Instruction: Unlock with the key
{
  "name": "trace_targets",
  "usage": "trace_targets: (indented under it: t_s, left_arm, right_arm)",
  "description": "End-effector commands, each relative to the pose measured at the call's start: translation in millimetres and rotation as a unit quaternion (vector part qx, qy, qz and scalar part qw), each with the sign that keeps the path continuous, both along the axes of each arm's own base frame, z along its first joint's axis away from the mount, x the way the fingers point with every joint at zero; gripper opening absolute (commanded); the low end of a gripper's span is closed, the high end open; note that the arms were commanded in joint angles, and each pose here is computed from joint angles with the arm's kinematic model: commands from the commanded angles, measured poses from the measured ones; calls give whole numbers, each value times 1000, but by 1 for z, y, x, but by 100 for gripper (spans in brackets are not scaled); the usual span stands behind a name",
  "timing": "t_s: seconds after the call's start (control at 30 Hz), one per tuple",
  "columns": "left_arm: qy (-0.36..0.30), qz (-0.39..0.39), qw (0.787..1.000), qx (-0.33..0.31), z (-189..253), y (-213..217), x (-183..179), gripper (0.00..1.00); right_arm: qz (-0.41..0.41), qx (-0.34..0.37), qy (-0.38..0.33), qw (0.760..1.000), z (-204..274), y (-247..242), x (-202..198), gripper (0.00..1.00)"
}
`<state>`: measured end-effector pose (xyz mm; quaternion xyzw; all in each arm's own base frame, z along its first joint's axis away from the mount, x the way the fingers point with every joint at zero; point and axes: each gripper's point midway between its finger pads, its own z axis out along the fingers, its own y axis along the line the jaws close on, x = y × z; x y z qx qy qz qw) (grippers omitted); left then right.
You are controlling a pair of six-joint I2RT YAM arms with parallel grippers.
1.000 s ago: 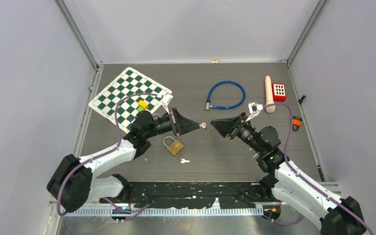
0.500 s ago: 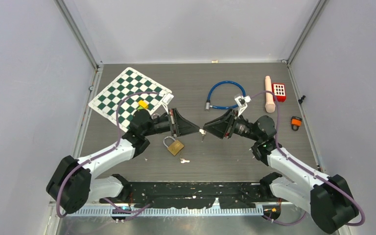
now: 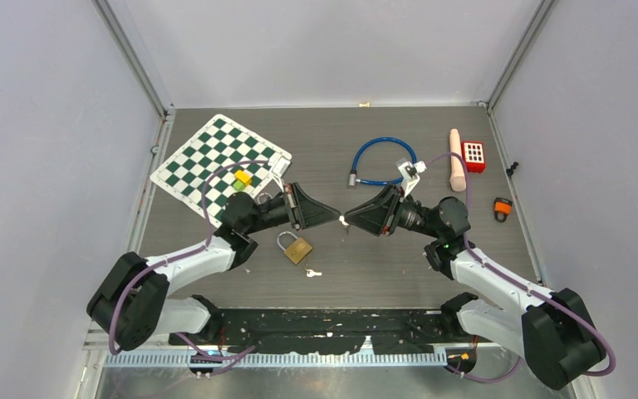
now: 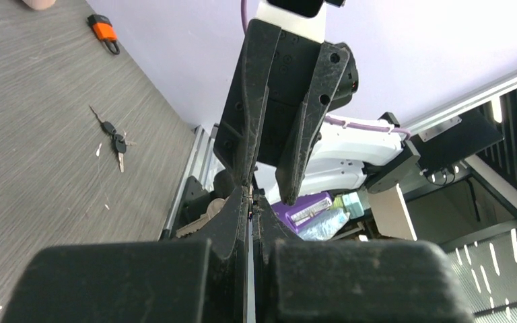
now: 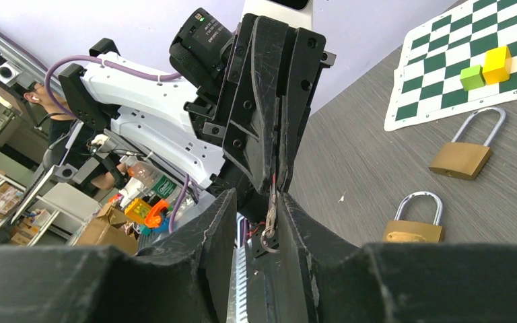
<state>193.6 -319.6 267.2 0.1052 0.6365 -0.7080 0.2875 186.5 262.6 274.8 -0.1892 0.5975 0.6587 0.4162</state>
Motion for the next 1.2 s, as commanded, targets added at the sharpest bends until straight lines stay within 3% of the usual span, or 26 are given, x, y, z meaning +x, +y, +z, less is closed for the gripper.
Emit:
trace_targets:
  t_s: [0.0, 0.3, 0.77, 0.9, 0.97, 1.17]
  left_arm:
    - [-17, 27, 999, -42, 18, 5, 6, 0]
    - [-6, 31, 998, -62, 20, 6, 8, 0]
    - [-4, 35, 997, -65, 19, 7, 9, 0]
    - [1, 45, 997, -64, 15, 8, 11, 1]
    - [5, 53, 997, -61, 12, 10, 13, 14]
    - [31, 114, 993, -12, -11, 30, 28, 67]
  right_arm:
    - [0, 13, -18, 1000, 8, -2, -3, 36]
    - [-19, 1, -3, 1000, 1, -2, 5, 32]
    - [-26, 8, -2, 1000, 3, -3, 6, 6]
    - [-28, 11, 0, 1000, 4, -3, 7, 5]
    - [-30, 8, 5, 999, 3, -3, 8, 5]
    - [-52, -17, 19, 998, -9, -6, 13, 5]
